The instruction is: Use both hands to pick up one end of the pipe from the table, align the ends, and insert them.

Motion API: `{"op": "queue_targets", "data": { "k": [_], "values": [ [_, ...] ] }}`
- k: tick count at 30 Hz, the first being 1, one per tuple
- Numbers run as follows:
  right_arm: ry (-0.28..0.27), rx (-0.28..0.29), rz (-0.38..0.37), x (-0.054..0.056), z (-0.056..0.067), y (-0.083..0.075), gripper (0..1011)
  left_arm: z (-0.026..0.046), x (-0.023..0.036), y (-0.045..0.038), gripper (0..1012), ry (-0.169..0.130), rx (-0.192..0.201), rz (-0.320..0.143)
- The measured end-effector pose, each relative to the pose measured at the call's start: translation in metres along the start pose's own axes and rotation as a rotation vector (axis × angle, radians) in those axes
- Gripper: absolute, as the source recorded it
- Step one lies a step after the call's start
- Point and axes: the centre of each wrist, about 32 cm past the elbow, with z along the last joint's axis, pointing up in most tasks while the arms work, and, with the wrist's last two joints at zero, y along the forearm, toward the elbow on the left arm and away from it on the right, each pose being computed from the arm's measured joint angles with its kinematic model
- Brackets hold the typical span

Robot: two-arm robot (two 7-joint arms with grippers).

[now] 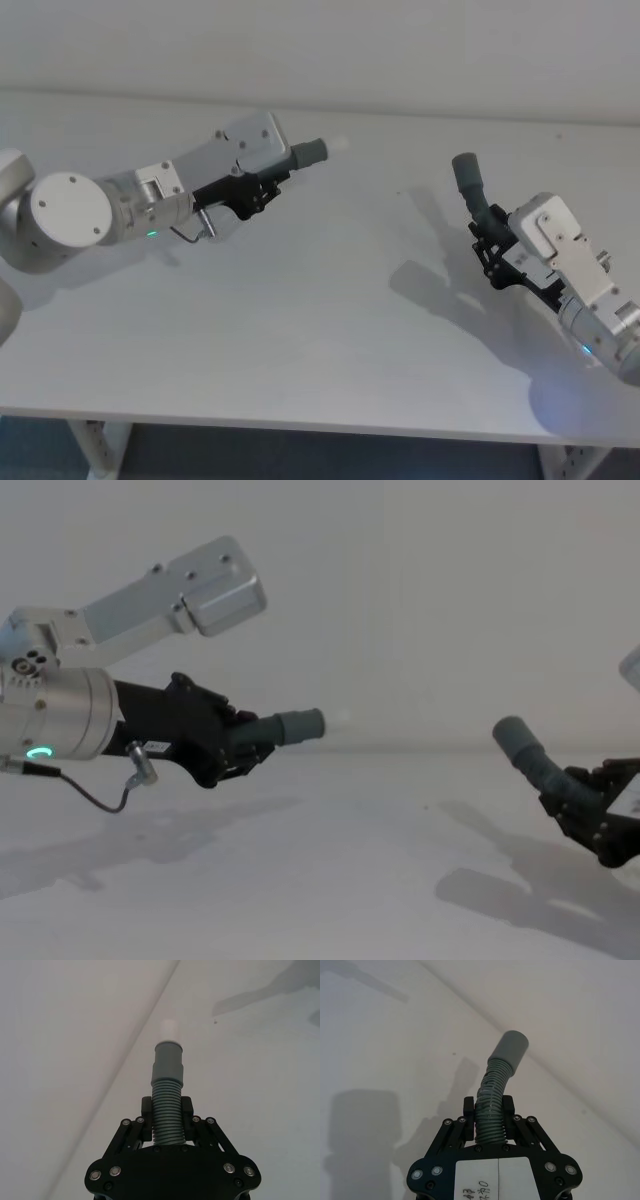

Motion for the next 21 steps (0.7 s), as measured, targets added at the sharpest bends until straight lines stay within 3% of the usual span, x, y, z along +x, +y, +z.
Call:
{"op": "queue_targets", "data": {
  "k": [4, 5, 7, 8, 14, 15, 20, 21],
  "values": [
    [-0.064, 0.028, -0.018, 0.0, -0.003, -0.001, 316, 0.0031, 0.0034, -0.0004, 327, -0.084, -0.011, -0.01],
    [-0.093, 0.041, -0.025, 0.001, -0.005, -0.001, 316, 0.0044, 0.0053, -0.0003, 327, -0.116, -0.014, -0.014],
    [-0.102, 0.044, -0.027, 0.001, -0.006, -0.001, 316, 0.0056, 0.0067, -0.0003, 327, -0.147, -0.017, -0.018],
    [-0.131, 0.058, -0.035, 0.001, -0.007, -0.001, 316, 0.0071, 0.0082, -0.0003, 327, -0.182, -0.021, -0.024],
    [-0.24, 0.107, -0.057, 0.003, -0.015, -0.003, 316, 0.0138, 0.0154, 0.0005, 327, -0.298, -0.031, -0.042],
    [-0.273, 0.122, -0.064, 0.004, -0.016, -0.003, 316, 0.0156, 0.0173, 0.0007, 327, -0.334, -0.033, -0.048],
    [-0.361, 0.164, -0.077, 0.005, -0.023, -0.004, 316, 0.0222, 0.0238, 0.0014, 327, -0.431, -0.043, -0.061],
    [-0.391, 0.176, -0.082, 0.006, -0.025, -0.004, 316, 0.0245, 0.0258, 0.0016, 327, -0.464, -0.048, -0.066]
  ]
}}
